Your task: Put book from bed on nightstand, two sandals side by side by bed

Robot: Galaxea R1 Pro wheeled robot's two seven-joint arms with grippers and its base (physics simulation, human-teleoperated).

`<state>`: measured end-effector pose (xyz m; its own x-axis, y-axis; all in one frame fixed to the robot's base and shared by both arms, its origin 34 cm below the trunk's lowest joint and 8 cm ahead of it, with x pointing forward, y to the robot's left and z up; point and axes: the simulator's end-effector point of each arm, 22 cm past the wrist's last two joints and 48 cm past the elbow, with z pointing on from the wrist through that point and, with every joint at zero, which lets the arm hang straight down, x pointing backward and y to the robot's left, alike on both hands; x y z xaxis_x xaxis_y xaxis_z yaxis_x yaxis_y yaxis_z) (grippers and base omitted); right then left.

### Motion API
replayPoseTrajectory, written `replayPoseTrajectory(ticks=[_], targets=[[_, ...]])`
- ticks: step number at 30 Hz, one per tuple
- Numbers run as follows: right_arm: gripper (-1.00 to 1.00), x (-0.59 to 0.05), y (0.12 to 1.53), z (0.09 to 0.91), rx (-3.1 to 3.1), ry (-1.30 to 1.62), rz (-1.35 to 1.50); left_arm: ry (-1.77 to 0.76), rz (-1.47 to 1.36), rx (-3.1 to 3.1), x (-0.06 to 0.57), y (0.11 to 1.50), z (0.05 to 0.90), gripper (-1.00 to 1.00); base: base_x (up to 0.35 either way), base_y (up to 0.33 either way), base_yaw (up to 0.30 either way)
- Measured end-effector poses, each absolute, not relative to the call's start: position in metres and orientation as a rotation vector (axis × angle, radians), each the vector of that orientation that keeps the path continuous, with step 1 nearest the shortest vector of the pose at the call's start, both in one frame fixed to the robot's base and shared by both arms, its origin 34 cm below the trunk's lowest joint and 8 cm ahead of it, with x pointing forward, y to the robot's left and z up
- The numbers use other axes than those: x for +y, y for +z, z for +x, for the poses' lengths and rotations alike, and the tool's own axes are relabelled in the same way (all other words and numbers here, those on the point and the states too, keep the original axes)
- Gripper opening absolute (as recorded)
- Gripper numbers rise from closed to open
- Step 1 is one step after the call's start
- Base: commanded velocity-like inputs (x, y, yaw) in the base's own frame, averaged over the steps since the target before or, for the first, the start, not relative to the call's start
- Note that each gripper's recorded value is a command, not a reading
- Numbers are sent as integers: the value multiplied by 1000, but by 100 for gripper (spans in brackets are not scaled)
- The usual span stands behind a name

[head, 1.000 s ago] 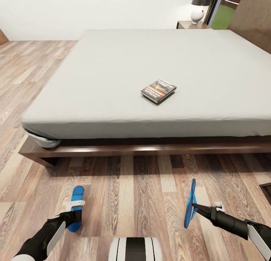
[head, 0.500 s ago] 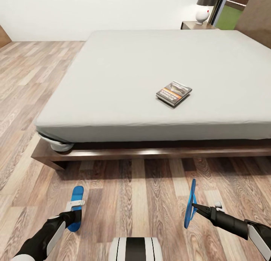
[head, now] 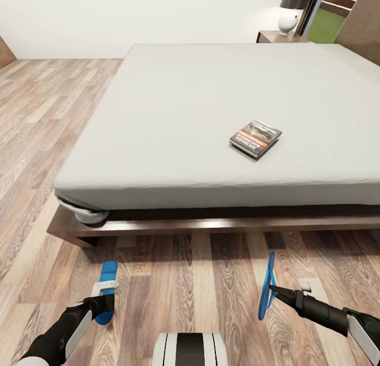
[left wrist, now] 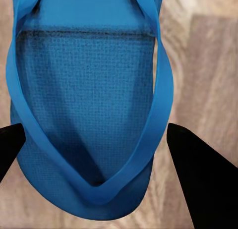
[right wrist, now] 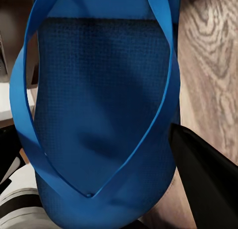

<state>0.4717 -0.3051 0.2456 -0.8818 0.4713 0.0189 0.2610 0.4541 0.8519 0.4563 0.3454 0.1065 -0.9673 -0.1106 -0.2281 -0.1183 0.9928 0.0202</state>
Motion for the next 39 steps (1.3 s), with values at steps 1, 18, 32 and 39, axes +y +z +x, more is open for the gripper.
replayPoseTrajectory(ticks=[1, 18, 32, 39], targets=[[-100, -305, 246, 472, 2484, 1397, 636, 49, -169, 2908, 345, 107, 456, -100, 114, 139, 0], [-100, -305, 240, 468, 2494, 1397, 645, 48, -170, 2922, 344, 101, 451, -100, 51, 63, 0], [-100, -305, 217, 453, 2538, 1397, 695, 54, -172, 2979, 344, 79, 427, -100, 0, 0, 0], [-100, -305, 211, 449, 2548, 1400, 710, 56, -172, 2995, 344, 74, 421, -100, 0, 0, 0]])
